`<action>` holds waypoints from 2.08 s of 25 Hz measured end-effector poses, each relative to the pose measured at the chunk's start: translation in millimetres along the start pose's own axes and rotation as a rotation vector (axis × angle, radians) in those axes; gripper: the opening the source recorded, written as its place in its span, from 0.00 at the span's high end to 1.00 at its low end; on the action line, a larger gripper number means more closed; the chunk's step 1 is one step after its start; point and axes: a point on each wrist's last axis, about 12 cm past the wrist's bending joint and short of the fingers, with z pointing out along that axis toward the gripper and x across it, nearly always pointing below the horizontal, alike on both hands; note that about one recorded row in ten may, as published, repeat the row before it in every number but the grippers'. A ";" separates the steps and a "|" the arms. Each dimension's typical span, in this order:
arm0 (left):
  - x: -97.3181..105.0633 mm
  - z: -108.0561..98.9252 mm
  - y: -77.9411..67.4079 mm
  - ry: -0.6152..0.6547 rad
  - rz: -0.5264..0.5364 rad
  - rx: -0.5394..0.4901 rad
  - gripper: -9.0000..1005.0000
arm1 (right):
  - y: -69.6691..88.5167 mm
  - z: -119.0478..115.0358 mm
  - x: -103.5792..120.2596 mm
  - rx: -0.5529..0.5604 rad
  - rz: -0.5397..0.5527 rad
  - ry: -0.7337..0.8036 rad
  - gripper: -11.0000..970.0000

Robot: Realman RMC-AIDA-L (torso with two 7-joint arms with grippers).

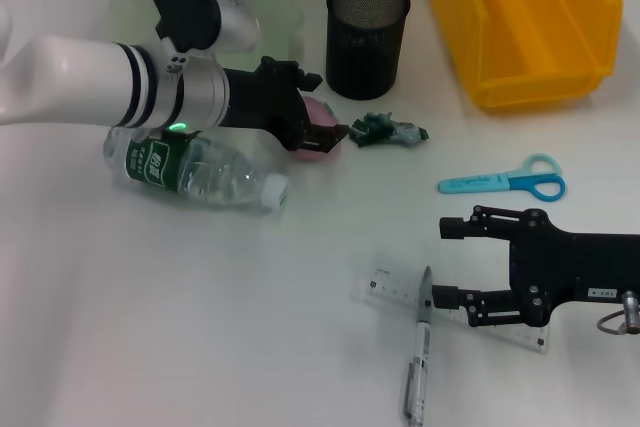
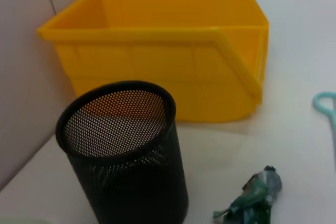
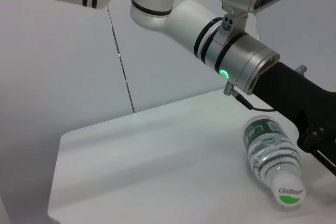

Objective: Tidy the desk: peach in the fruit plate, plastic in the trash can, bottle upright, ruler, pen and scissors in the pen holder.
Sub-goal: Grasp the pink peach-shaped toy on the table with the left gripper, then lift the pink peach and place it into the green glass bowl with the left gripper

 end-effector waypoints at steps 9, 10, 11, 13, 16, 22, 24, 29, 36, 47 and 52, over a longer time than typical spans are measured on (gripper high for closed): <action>3.4 6.4 -2.3 0.055 0.025 -0.031 0.30 | 1.6 -1.2 1.6 0.001 0.006 -0.001 0.16; 2.7 7.2 -3.2 0.060 0.035 -0.028 0.30 | 1.6 -1.1 1.7 0.000 0.006 -0.001 0.16; 2.5 7.4 -3.6 0.061 0.039 -0.027 0.30 | 2.1 -1.0 1.9 -0.001 0.007 -0.001 0.16; 2.2 7.9 -4.5 0.064 0.046 -0.023 0.30 | 2.4 -0.9 2.0 -0.002 0.008 -0.001 0.16; 1.2 7.8 -4.9 0.061 0.050 -0.019 0.31 | 3.0 -1.2 2.6 -0.003 0.010 -0.001 0.16; -3.1 5.1 -5.0 0.037 0.046 -0.016 0.64 | 3.6 -1.4 3.0 -0.004 0.012 -0.002 0.16; -3.5 4.8 -5.6 0.035 0.043 -0.011 0.73 | 3.8 -1.3 3.0 -0.005 0.012 -0.003 0.16; -6.6 3.2 -6.7 0.019 0.027 0.007 0.80 | 5.0 -1.2 4.2 -0.005 0.016 -0.004 0.16; -18.2 -35.7 5.0 -0.238 -0.143 -0.014 0.85 | 6.5 -0.7 5.4 -0.005 0.022 -0.008 0.16; 34.9 -79.5 34.6 -0.632 -0.472 -0.387 0.90 | 8.9 1.0 7.3 -0.005 0.031 -0.014 0.16; 48.7 -60.6 36.8 -0.536 -0.467 -0.511 0.93 | 9.2 1.7 7.3 -0.006 0.031 -0.016 0.16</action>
